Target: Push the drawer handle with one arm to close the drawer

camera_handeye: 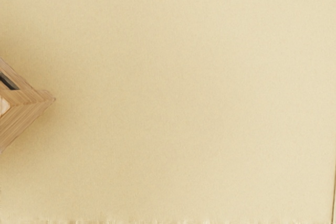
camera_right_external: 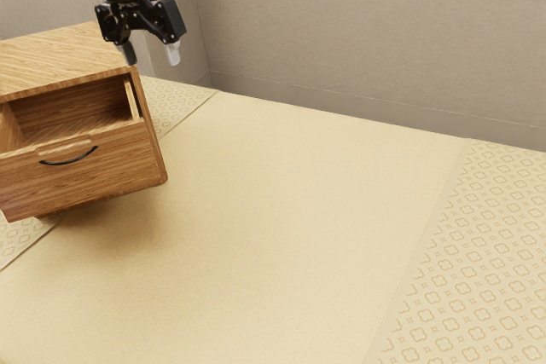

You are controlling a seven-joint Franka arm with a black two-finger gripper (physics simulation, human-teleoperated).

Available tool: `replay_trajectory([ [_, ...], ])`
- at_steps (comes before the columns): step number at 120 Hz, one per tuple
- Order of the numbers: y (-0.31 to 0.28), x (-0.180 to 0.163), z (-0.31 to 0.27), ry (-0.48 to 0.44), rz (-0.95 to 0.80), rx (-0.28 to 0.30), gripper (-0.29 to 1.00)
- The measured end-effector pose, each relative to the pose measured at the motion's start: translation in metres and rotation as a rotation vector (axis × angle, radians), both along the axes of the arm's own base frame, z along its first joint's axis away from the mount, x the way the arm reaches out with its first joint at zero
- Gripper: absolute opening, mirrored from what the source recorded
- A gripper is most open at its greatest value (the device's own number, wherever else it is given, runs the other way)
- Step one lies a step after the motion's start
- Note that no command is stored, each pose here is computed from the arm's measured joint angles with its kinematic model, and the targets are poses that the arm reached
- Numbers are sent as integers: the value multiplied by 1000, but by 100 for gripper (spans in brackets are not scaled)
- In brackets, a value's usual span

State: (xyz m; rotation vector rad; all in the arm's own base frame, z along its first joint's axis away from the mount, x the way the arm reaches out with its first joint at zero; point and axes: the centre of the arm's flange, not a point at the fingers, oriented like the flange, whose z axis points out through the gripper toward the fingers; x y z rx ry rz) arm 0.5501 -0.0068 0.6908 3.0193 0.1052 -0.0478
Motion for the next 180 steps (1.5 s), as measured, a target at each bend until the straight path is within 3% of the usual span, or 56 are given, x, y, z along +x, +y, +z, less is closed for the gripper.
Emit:
replay_trajectory([
  [9,12,-2,-19,27,32,13,70],
  [17,23,-34,9,-21,63,29,70],
  [30,-50,-182,32,-95,-4,119,70],
  [37,-96,-272,20,-158,73,220,68],
  [47,-106,-314,-11,-139,376,279,60],
  [59,-70,-318,-48,-2,667,181,47],
  [67,-39,-330,-61,74,788,92,37],
  [75,-27,-333,-67,112,855,53,26],
  [89,-13,-306,-85,174,896,47,13],
  [106,17,-263,-106,208,924,25,6],
  [135,64,-198,-118,179,926,42,1],
  [180,115,-164,-138,190,946,79,-6],
])
